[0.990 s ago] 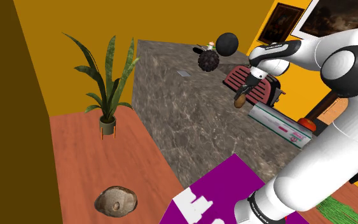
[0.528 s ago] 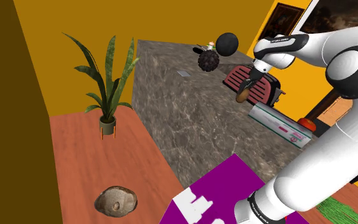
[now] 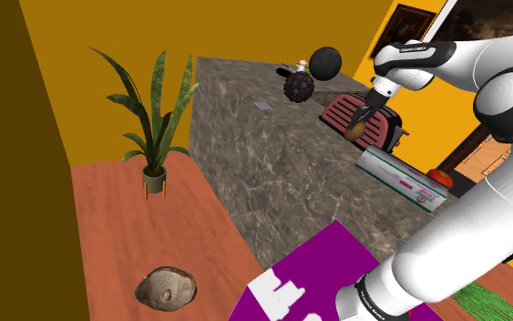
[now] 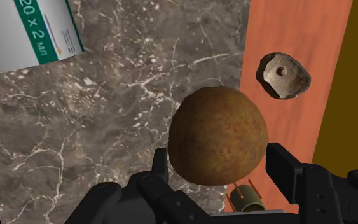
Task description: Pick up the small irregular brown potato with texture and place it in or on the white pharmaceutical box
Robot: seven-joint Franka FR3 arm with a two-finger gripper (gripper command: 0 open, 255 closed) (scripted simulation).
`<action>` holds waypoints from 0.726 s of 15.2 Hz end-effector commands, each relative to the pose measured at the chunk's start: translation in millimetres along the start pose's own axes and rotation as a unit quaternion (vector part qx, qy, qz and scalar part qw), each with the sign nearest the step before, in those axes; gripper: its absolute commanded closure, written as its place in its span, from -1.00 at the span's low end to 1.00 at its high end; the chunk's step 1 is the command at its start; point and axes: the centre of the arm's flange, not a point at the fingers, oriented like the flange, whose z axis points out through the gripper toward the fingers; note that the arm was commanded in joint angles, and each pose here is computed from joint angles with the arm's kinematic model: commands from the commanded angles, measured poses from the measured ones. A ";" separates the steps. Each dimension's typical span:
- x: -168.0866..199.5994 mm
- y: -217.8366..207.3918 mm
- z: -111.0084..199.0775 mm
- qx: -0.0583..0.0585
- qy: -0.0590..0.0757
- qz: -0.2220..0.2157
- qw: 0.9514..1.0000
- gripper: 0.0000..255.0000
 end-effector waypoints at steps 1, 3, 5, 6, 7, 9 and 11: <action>-16.1 16.8 -3.7 0.000 0.000 0.000 1.000 1.00; -34.3 35.6 -7.4 0.000 0.000 0.000 1.000 1.00; -52.5 54.4 -11.1 0.000 0.000 0.000 1.000 1.00; -61.6 63.7 -12.9 0.000 0.000 0.000 1.000 1.00; -70.7 73.1 -14.8 0.000 0.000 0.000 1.000 1.00; -88.9 91.9 -18.5 0.000 0.000 0.000 1.000 1.00; -107.1 110.7 -22.1 0.000 0.000 0.000 1.000 1.00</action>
